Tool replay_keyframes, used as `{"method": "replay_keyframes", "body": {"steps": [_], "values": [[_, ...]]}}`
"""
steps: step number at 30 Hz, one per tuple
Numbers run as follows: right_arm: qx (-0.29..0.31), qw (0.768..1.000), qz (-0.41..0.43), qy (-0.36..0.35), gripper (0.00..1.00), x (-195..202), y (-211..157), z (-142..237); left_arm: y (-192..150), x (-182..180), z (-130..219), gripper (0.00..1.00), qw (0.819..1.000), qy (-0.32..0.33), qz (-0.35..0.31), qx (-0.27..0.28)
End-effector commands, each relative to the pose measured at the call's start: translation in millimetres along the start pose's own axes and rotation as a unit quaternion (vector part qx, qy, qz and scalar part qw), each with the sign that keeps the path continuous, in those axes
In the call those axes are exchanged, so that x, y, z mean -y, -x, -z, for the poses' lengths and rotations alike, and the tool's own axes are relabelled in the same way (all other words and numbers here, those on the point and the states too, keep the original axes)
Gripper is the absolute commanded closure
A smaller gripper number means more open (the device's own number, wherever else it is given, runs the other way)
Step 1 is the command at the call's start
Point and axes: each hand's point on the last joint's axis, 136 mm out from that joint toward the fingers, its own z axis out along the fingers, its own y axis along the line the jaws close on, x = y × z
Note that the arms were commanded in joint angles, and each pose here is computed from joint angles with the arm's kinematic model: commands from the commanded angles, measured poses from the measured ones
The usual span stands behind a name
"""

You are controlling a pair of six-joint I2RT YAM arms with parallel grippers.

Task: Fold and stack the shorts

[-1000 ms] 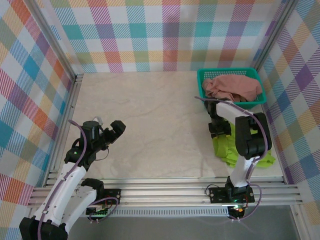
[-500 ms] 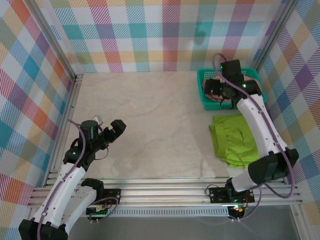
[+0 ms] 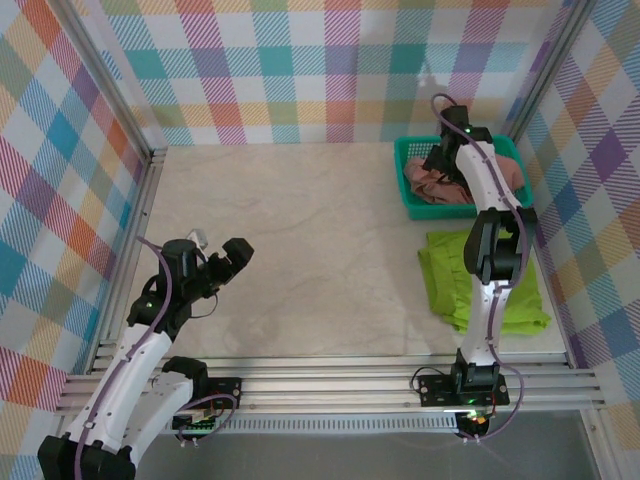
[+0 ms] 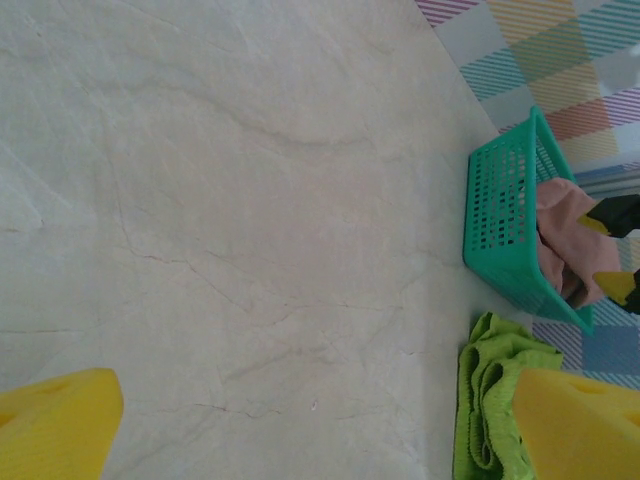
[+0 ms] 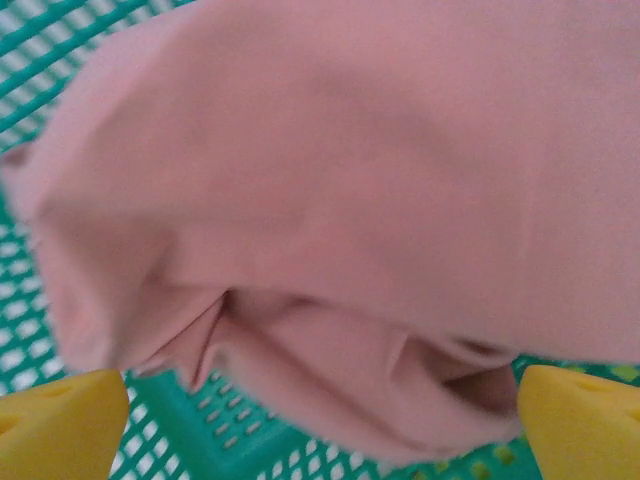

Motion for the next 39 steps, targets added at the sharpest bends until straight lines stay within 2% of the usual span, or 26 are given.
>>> {"method": "replay_keyframes", "body": {"steps": [1, 7, 11, 14, 18, 21, 22, 26, 32, 35, 39], "values": [[-0.009, 0.998, -0.061, 0.006, 0.01, 5.0, 9.3, -11.9, 2.1, 2.3, -2.8, 0.00, 1.000, -0.012, 0.002, 0.001], [-0.063, 0.990, -0.125, 0.034, 0.01, 0.1, -2.7, -56.1, 0.0, -1.8, -9.9, 0.00, 1.000, -0.006, 0.000, -0.006], [-0.080, 0.987, -0.134, 0.039, 0.13, -2.2, -9.8, -73.5, -2.5, -6.8, -14.4, 0.00, 1.000, 0.000, 0.002, -0.011], [-0.090, 0.985, -0.137, 0.047, 0.37, -3.8, -13.3, -80.6, -4.0, -9.9, -16.7, 0.00, 1.000, 0.003, 0.004, -0.013], [-0.072, 0.981, -0.147, 0.108, 0.77, -19.3, -1.6, -68.1, -3.2, -8.7, -17.1, 0.00, 1.000, 0.002, 0.005, -0.013], [-0.024, 0.971, -0.160, 0.177, 0.98, -32.9, 21.9, -34.1, -1.8, -7.0, -15.0, 0.00, 1.000, 0.001, 0.003, -0.010], [-0.005, 0.965, -0.167, 0.200, 1.00, -35.5, 30.5, -18.1, -1.7, -7.1, -14.5, 0.00, 1.000, 0.001, 0.003, -0.009], [0.069, 0.938, -0.188, 0.282, 1.00, -40.9, 54.8, 43.5, -0.9, -5.5, -12.2, 0.00, 1.000, -0.001, 0.004, -0.006], [0.156, 0.888, -0.193, 0.387, 1.00, -47.2, 67.3, 140.9, 0.4, -3.4, -6.7, 0.00, 1.000, -0.005, 0.004, 0.000], [0.196, 0.860, -0.171, 0.439, 1.00, -55.3, 71.7, 202.6, 0.8, -1.7, -3.5, 0.00, 1.000, -0.006, 0.002, 0.001], [0.244, 0.815, -0.095, 0.516, 1.00, -82.6, 65.0, 303.7, 3.5, 3.1, 0.1, 0.00, 1.000, -0.011, 0.000, 0.006]]}}
